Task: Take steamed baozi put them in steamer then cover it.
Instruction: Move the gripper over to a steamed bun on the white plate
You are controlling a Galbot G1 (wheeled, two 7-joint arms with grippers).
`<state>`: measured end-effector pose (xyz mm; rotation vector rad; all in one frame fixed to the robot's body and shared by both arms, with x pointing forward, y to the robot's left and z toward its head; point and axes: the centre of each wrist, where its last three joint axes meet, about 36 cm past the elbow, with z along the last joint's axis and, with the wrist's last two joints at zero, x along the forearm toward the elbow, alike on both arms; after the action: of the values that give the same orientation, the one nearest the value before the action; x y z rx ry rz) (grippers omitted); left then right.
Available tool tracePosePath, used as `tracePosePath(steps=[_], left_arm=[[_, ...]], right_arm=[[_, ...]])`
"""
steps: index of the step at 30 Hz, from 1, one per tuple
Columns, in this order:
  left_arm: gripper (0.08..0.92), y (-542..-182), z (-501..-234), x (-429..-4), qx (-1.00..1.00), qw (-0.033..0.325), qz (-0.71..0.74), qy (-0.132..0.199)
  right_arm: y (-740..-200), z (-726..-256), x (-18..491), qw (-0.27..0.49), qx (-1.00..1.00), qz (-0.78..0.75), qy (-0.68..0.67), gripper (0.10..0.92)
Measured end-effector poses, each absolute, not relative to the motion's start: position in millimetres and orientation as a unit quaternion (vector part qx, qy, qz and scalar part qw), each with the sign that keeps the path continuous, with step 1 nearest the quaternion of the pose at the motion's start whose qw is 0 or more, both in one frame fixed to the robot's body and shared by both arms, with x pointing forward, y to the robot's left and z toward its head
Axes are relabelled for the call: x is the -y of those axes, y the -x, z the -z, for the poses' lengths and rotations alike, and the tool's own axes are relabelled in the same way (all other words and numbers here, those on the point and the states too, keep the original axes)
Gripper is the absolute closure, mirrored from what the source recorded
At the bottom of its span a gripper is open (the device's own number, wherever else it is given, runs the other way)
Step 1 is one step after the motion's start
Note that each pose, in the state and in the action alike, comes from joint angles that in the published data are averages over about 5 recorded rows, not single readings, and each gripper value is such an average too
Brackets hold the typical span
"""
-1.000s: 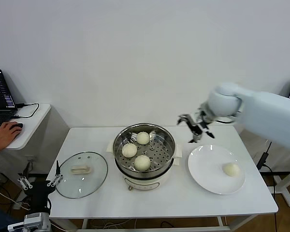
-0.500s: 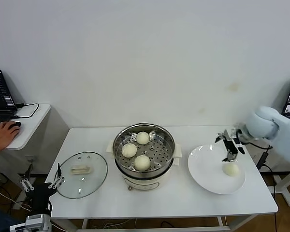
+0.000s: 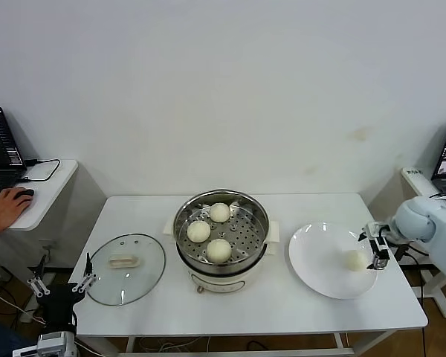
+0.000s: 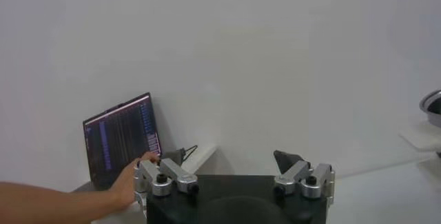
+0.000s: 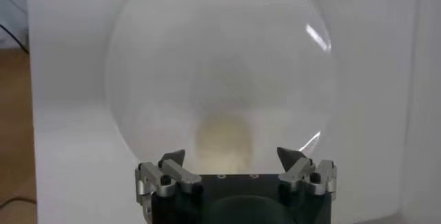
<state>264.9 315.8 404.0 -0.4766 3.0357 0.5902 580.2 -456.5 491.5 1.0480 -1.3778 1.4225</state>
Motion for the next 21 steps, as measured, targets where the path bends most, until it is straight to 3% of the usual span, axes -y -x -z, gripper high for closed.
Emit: tracePosePath(steps=[13,21], left_arm=[[0.177,-264,-403,-317,-0.970,0.005,-0.189,0.155],[0.177,-265,-402,-316,-0.970,0.004,-0.188,0.155]], right_arm=[[-596,-452,451,0.445,0.561,-0.564,-0.411,0.207],[-602,-443,445,0.445,0.566,-0.561,-0.408,0.328]])
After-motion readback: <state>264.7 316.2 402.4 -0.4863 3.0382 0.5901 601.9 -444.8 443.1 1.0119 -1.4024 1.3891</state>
